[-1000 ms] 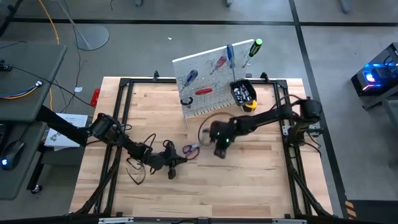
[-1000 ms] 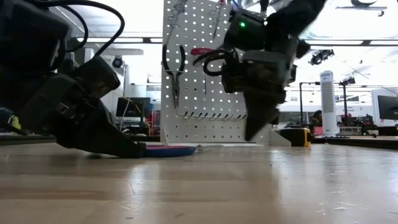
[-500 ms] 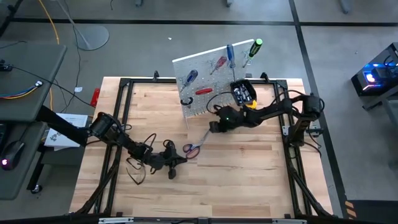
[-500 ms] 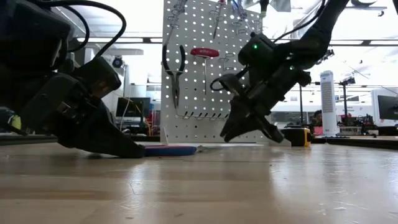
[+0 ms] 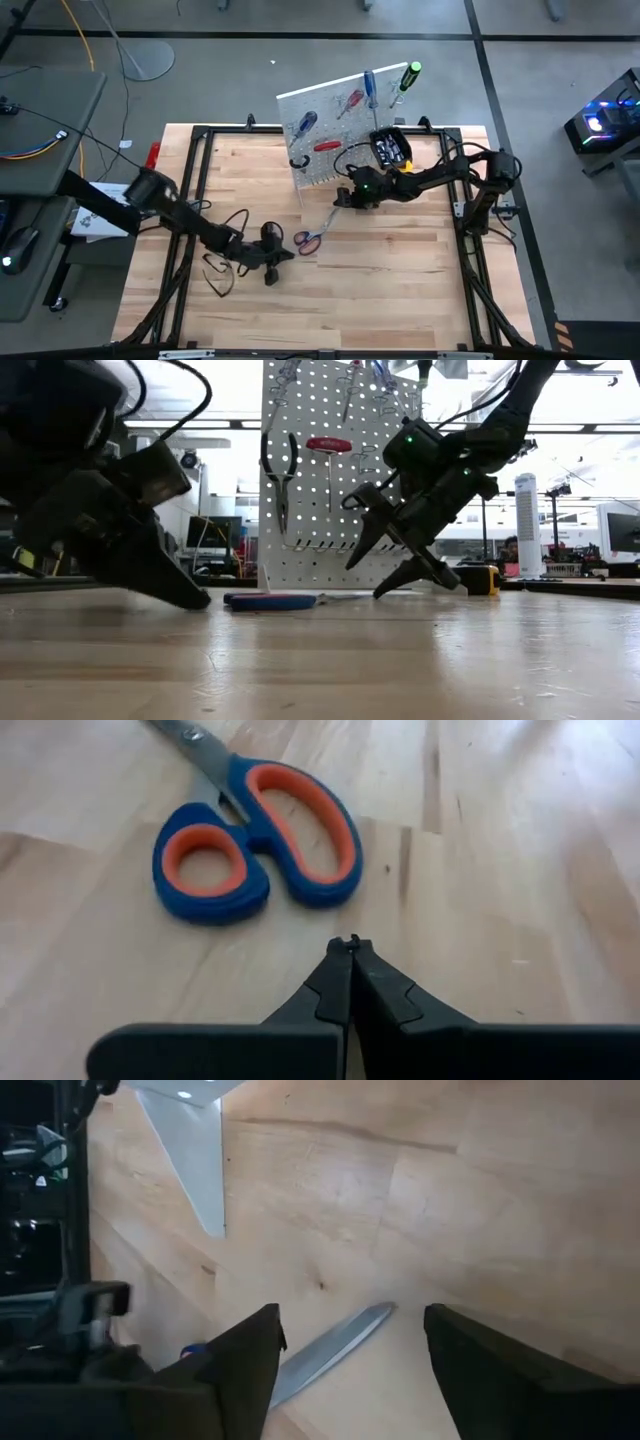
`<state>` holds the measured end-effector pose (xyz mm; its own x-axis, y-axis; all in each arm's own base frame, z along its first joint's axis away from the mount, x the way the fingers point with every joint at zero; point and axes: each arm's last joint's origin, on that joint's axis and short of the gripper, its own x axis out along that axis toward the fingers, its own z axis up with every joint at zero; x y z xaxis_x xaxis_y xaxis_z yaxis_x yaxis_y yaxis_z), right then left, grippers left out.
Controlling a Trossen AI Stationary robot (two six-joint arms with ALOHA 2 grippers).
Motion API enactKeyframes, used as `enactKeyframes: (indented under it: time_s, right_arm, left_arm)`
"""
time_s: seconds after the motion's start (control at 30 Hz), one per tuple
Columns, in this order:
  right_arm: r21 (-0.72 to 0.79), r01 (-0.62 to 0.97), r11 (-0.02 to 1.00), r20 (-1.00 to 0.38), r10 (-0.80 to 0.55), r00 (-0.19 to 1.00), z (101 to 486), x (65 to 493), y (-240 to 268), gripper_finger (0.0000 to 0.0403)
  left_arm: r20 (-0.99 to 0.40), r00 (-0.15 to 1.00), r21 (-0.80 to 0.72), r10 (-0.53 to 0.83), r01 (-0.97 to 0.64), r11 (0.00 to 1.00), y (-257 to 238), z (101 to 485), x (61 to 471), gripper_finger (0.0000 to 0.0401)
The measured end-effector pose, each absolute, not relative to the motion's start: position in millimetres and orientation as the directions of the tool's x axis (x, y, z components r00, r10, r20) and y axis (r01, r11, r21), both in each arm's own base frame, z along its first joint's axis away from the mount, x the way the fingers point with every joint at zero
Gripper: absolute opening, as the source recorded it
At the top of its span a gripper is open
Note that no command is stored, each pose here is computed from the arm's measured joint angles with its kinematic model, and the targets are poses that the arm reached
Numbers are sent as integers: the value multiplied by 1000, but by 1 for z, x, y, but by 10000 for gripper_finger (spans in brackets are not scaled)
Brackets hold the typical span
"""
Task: Hang tools onto peg board
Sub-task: Hang the blue scissors on the peg board
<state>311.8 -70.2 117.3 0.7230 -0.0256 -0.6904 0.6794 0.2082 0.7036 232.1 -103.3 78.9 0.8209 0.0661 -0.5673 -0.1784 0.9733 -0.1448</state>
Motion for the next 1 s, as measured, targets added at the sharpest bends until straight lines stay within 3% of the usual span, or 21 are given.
enactKeyframes:
  time_s: [0.13, 0.27, 0.4, 0.6, 0.77, 1.0]
  right_arm:
    - [695, 666, 272, -677, -64, 733, 121, 315, -72, 240]
    - [679, 602, 421, -636, -73, 769, 134, 328, -75, 240]
    - [608, 526, 595, -635, -33, 772, 140, 348, -73, 240]
    - [461, 407, 789, -724, 69, 686, 133, 375, -54, 240]
    - [330, 315, 890, -823, 108, 557, 126, 381, -37, 240]
    - [251, 234, 939, -890, 128, 438, 123, 372, -7, 240]
  left_arm:
    - [-607, 791, -103, 81, -179, 979, -104, 94, 230, 0]
    - [-590, 803, -110, 85, -185, 977, -103, 106, 230, 0]
    - [-572, 811, -122, 121, -230, 966, -101, 109, 231, 0]
    - [-573, 809, -152, 127, -258, 954, -100, 109, 231, 0]
    - [-581, 807, -182, 105, -255, 950, -101, 109, 231, 0]
    - [-578, 811, -206, 92, -254, 945, -101, 110, 231, 0]
